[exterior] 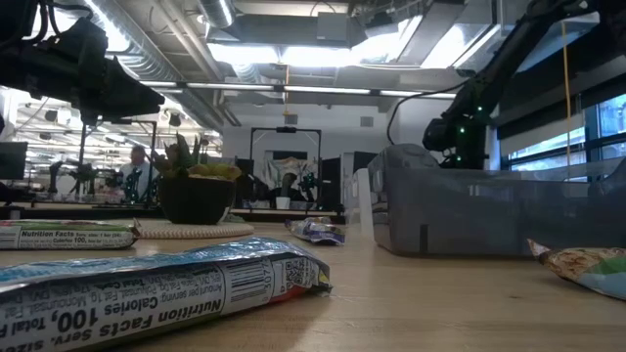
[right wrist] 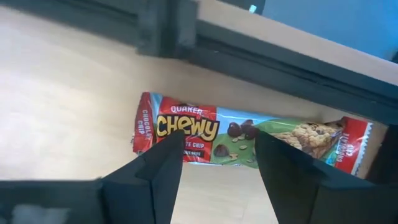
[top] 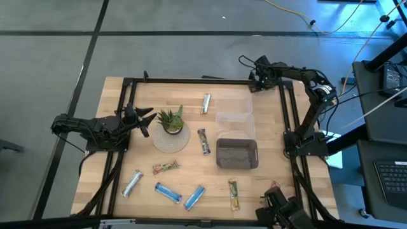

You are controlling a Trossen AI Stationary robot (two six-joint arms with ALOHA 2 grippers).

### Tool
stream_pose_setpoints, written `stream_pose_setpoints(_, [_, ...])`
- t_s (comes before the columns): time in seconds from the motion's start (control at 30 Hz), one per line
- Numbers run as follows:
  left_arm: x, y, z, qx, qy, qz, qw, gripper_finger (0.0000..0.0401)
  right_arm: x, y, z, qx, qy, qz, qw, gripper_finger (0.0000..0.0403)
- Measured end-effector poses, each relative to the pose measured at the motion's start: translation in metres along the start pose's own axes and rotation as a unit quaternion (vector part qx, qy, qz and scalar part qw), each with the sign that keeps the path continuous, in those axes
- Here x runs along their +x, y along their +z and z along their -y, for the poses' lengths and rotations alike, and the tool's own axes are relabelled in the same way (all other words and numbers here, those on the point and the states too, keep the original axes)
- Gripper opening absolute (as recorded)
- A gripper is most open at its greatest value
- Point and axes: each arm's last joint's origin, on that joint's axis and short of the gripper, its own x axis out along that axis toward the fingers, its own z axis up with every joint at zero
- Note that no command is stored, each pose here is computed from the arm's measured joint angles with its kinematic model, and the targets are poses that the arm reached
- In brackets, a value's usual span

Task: Pick and place Granola Bars by type
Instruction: Put the top red granola bar into the top transparent bin

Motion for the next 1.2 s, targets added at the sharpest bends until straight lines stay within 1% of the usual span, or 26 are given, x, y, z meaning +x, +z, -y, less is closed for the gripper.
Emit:
stream_pose_setpoints(0.17, [0.000, 0.000, 0.000, 0.000, 0.000, 0.000, 1.000, 0.0157, -0.001, -0.004, -0.010, -0.054, 0.025, -0.013, 0.998, 0.0204])
stream_pose_setpoints(0.33, [0.000, 0.000, 0.000, 0.000, 0.000, 0.000, 1.000, 0.0157, -0.002, -0.008, -0.018, -0.065, 0.040, -0.025, 0.997, 0.0204])
stream_pose_setpoints(0.4, [0.000, 0.000, 0.000, 0.000, 0.000, 0.000, 1.000, 0.0157, -0.002, -0.010, -0.020, -0.047, 0.038, -0.035, 0.998, 0.0204])
stream_pose_setpoints(0.53, [0.000, 0.000, 0.000, 0.000, 0.000, 0.000, 1.000, 0.0157, -0.002, -0.014, -0.019, 0.039, 0.030, -0.061, 0.997, 0.0204])
stream_pose_setpoints(0.67, [0.000, 0.000, 0.000, 0.000, 0.000, 0.000, 1.000, 0.0157, -0.002, -0.017, -0.019, 0.073, 0.024, -0.074, 0.994, 0.0204])
stream_pose_setpoints(0.8, [0.000, 0.000, 0.000, 0.000, 0.000, 0.000, 1.000, 0.0157, -0.002, -0.017, -0.019, 0.069, 0.024, -0.071, 0.995, 0.0204])
stream_pose_setpoints(0.97, [0.000, 0.000, 0.000, 0.000, 0.000, 0.000, 1.000, 0.0157, -0.009, -0.016, -0.018, 0.070, 0.028, -0.054, 0.996, 0.0204])
stream_pose_setpoints(1.1, [0.000, 0.000, 0.000, 0.000, 0.000, 0.000, 1.000, 0.0157, -0.027, -0.014, -0.016, 0.060, 0.036, -0.026, 0.997, 0.0204])
stream_pose_setpoints(1.2, [0.000, 0.000, 0.000, 0.000, 0.000, 0.000, 1.000, 0.0157, -0.042, -0.010, -0.015, 0.035, 0.042, -0.002, 0.999, 0.0204])
